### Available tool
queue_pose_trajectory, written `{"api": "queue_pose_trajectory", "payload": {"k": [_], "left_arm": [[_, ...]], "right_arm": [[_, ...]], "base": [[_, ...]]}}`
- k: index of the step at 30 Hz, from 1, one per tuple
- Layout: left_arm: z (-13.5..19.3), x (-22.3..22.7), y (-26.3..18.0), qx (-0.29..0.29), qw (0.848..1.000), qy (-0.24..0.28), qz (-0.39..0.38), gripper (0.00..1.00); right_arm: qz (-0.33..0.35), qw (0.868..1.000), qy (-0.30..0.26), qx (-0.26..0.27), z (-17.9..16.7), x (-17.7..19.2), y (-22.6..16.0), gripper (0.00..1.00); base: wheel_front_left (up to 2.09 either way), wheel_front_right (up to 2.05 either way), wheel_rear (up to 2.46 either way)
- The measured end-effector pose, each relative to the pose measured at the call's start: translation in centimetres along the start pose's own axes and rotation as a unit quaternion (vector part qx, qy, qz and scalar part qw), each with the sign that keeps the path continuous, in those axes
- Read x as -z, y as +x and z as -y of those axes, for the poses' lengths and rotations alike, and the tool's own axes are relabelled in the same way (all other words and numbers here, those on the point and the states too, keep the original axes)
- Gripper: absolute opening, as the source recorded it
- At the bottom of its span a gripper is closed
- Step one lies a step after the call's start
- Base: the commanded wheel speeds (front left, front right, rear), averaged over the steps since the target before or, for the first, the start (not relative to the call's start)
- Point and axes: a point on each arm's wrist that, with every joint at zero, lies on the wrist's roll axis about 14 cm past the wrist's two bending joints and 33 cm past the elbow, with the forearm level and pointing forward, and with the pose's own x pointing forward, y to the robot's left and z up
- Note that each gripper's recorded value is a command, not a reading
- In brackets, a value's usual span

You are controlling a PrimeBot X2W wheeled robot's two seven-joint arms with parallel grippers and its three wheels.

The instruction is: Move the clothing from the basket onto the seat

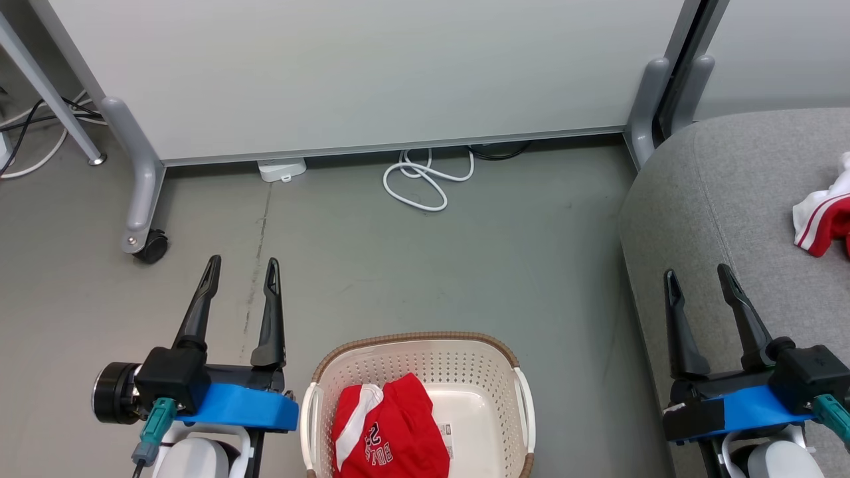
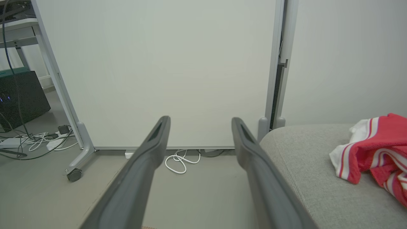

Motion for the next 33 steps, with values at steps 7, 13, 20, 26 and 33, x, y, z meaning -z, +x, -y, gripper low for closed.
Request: {"api": "queue_pose_trajectory", "payload": {"k": [7,13,20,26,33], "left_arm": [[-0.1,-0.1,0.0,-0.001,1.0,0.002,0.001,1.0],[0.0,0.1,0.0,0.003,1.0,0.004,-0.002,1.0],[1.3,0.4,2.1,0.046,0.999,0.029,-0.007,1.0],[3.5,3.4,4.4,0.111,0.991,0.06,-0.051,1.0],[6.5,11.4,5.1,0.203,0.962,0.087,-0.161,1.0]], "right_arm": [[0.002,1.0,0.0,0.001,0.0,-0.1,0.0,1.0],[0.001,1.0,0.003,0.001,0.0,0.0,0.0,1.0],[0.0,1.0,0.003,-0.001,-0.1,0.2,0.6,1.0],[0.007,1.0,0.0,-0.005,-0.1,0.2,2.3,1.0],[0.003,1.0,-0.016,-0.009,0.8,1.5,5.0,1.0]], "base": [[0.0,0.0,0.0],[0.0,0.0,0.0],[0.0,0.0,0.0],[0.0,0.0,0.0],[0.0,0.0,0.0]]}}
